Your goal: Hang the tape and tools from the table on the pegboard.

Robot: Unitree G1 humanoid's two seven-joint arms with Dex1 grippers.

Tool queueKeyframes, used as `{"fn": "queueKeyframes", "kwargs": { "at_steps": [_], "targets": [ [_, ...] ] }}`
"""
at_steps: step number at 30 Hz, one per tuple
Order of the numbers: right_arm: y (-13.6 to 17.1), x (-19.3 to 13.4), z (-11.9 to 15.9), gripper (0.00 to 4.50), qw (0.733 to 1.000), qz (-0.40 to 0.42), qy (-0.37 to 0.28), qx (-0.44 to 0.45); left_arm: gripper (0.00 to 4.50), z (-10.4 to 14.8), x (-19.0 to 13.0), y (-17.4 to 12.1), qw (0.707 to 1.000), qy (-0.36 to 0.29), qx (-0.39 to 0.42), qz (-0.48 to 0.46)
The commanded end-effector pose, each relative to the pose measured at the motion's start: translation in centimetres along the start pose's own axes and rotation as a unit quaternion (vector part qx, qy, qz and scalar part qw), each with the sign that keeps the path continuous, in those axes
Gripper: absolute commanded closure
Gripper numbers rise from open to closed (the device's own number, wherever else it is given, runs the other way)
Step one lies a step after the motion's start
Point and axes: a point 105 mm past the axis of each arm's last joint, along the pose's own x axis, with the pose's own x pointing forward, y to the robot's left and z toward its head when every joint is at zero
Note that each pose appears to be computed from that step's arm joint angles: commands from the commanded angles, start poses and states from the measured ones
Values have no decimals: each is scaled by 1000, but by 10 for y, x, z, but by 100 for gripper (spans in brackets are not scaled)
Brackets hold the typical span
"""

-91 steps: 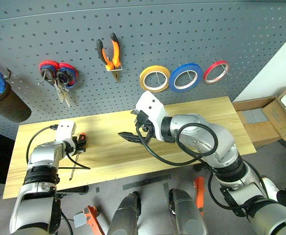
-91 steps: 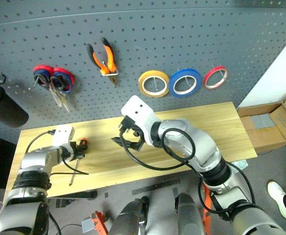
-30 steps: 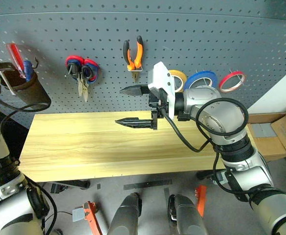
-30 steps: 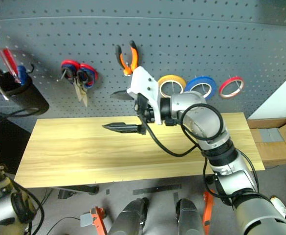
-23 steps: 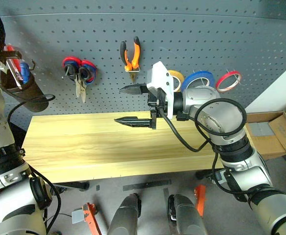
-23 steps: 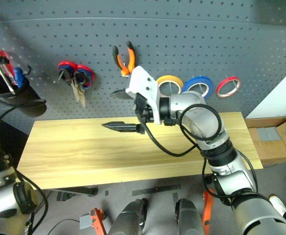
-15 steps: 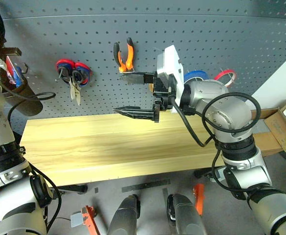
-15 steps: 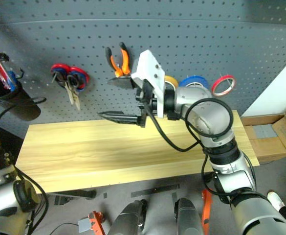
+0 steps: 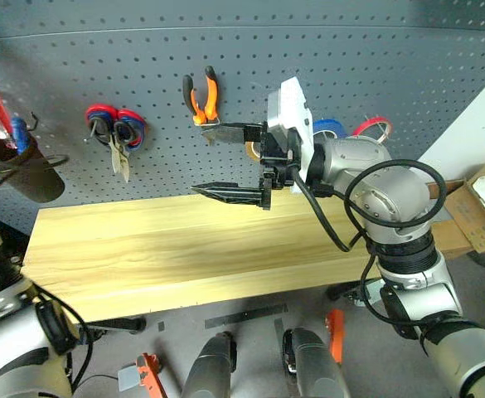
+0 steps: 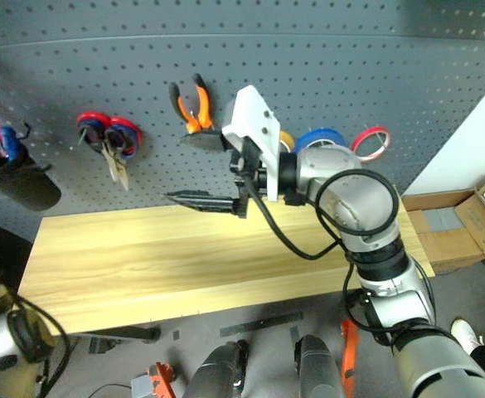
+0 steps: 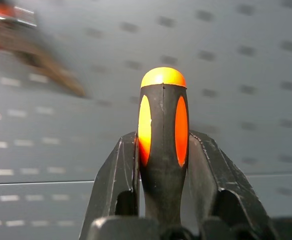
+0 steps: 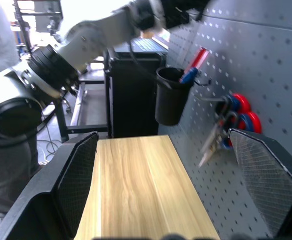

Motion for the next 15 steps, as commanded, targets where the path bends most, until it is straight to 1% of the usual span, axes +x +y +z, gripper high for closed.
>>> {"fn": "queueKeyframes", "kwargs": {
  "at_steps": [1, 10, 15],
  "targets": [
    [7, 1, 14, 0, 999, 14, -23, -17, 350, 29, -5, 11, 998, -47, 23, 18],
    [9, 7, 15, 0, 999, 24, -25, -20, 350, 12, 3, -5, 998, -50, 26, 0],
    [10, 7, 14, 0, 999, 24, -23, -20, 350, -1, 1, -6, 999, -42, 30, -1]
  ]
}}
